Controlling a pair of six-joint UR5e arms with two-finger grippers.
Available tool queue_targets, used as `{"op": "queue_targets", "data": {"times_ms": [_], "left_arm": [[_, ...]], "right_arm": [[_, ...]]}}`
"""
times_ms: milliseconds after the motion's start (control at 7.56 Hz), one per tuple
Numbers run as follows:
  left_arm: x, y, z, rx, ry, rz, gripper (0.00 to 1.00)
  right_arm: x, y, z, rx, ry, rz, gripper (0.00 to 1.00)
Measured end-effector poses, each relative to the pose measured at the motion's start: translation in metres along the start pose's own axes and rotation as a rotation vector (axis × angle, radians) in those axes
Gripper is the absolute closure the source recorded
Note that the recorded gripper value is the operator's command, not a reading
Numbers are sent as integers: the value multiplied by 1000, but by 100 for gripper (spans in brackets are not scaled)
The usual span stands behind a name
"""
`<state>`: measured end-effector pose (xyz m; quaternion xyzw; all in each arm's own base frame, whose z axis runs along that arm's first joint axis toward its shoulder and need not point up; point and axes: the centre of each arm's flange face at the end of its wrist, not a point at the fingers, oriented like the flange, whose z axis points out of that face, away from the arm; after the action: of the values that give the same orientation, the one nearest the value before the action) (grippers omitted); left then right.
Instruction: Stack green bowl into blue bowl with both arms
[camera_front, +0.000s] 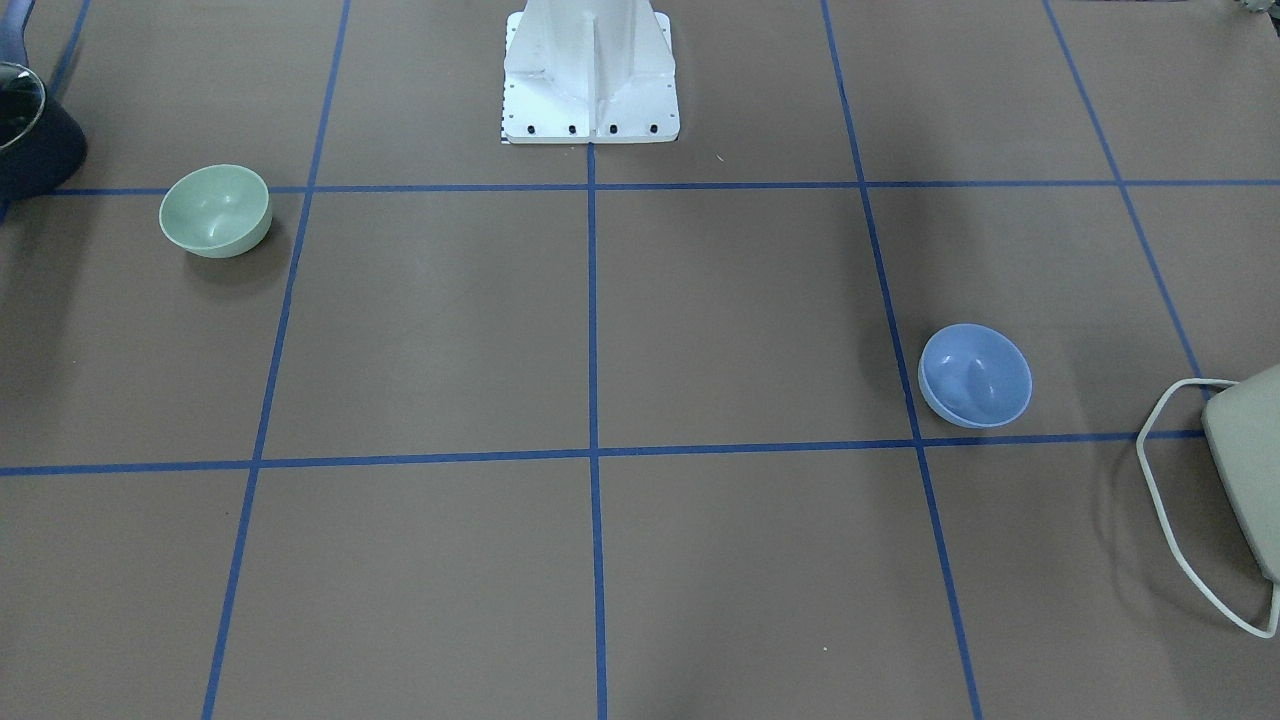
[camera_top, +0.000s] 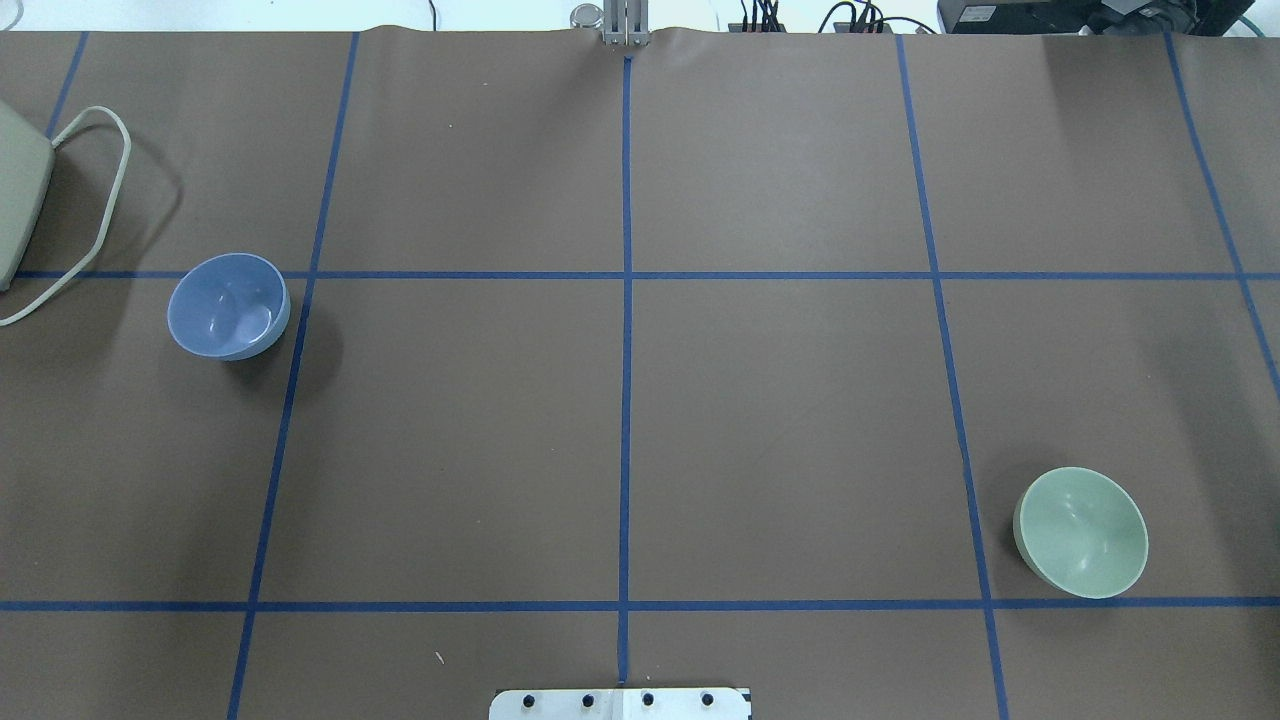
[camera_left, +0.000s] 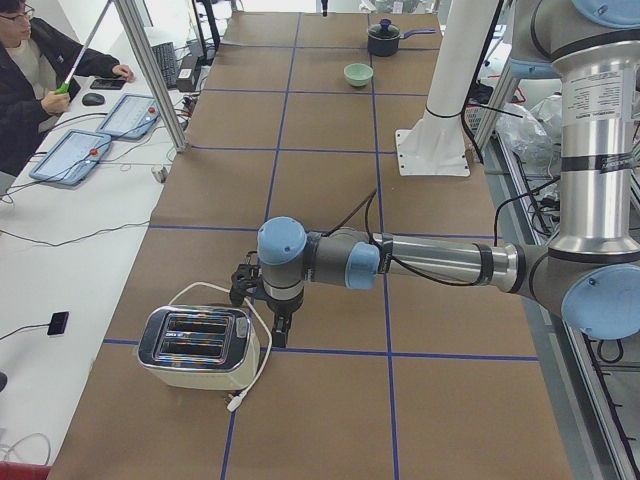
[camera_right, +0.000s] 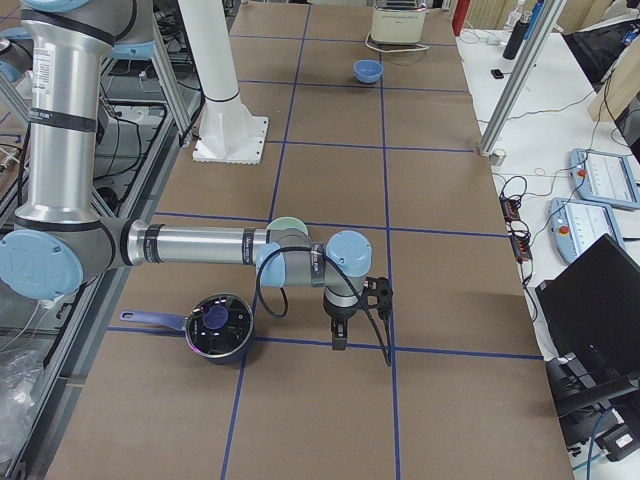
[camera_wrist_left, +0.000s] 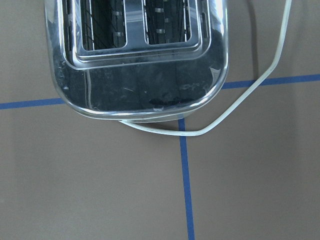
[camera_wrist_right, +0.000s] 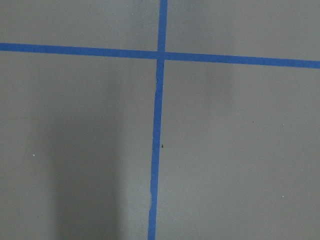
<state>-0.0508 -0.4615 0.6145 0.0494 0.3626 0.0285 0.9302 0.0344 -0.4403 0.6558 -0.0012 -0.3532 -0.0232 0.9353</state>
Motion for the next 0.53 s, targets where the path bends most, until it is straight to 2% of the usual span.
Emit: {"op": "queue_targets", "data": {"times_ms": [264, 529], "left_arm": [[4, -2, -4, 21, 0, 19, 2], [10, -8, -11, 73, 1, 65, 2]], "right_arm": [[0, 0, 0, 0, 0, 0, 0], [0, 0, 0, 1, 0, 1, 0]]}}
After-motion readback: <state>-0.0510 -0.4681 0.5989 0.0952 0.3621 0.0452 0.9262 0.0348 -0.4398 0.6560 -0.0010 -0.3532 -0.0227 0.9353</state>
